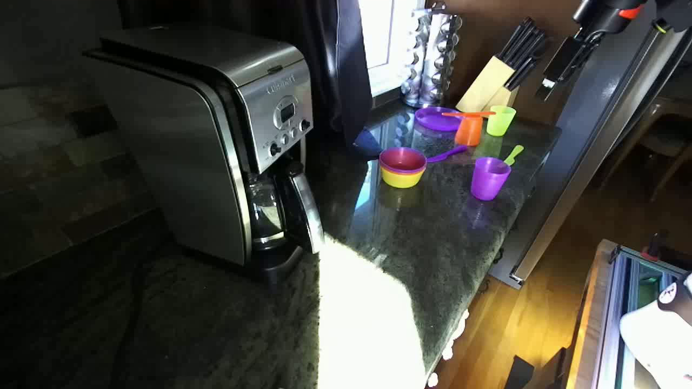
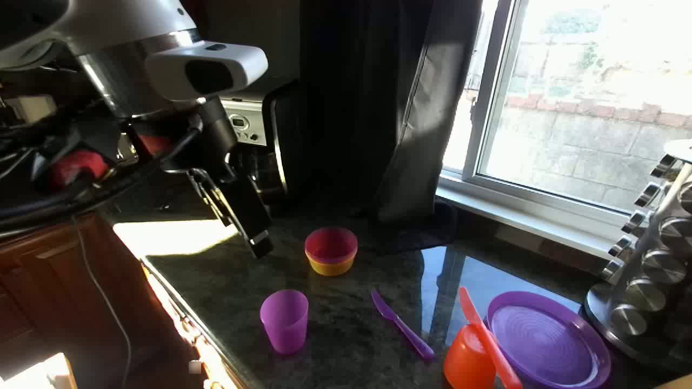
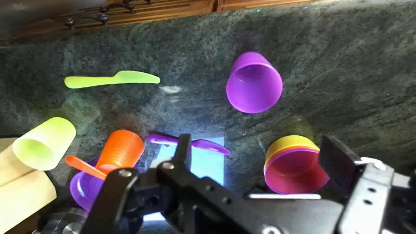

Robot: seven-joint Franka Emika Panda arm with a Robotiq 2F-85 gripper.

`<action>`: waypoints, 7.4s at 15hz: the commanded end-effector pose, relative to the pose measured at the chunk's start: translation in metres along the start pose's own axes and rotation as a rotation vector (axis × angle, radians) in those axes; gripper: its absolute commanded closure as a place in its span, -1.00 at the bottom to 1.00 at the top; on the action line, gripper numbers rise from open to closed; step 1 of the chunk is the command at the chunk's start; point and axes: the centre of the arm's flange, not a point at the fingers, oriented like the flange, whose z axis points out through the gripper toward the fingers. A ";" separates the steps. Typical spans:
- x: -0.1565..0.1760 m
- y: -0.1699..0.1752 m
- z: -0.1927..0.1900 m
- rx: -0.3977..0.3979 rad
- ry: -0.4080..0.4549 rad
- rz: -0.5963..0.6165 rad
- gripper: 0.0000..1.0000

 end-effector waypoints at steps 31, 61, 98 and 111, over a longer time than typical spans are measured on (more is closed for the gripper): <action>-0.001 0.070 0.133 0.241 -0.333 0.853 -1.00; 0.082 0.097 0.301 0.432 -0.994 1.116 -1.00; 0.075 0.030 0.235 -0.078 -0.169 1.169 0.12; 0.077 0.019 0.238 -0.107 -0.161 1.143 -1.00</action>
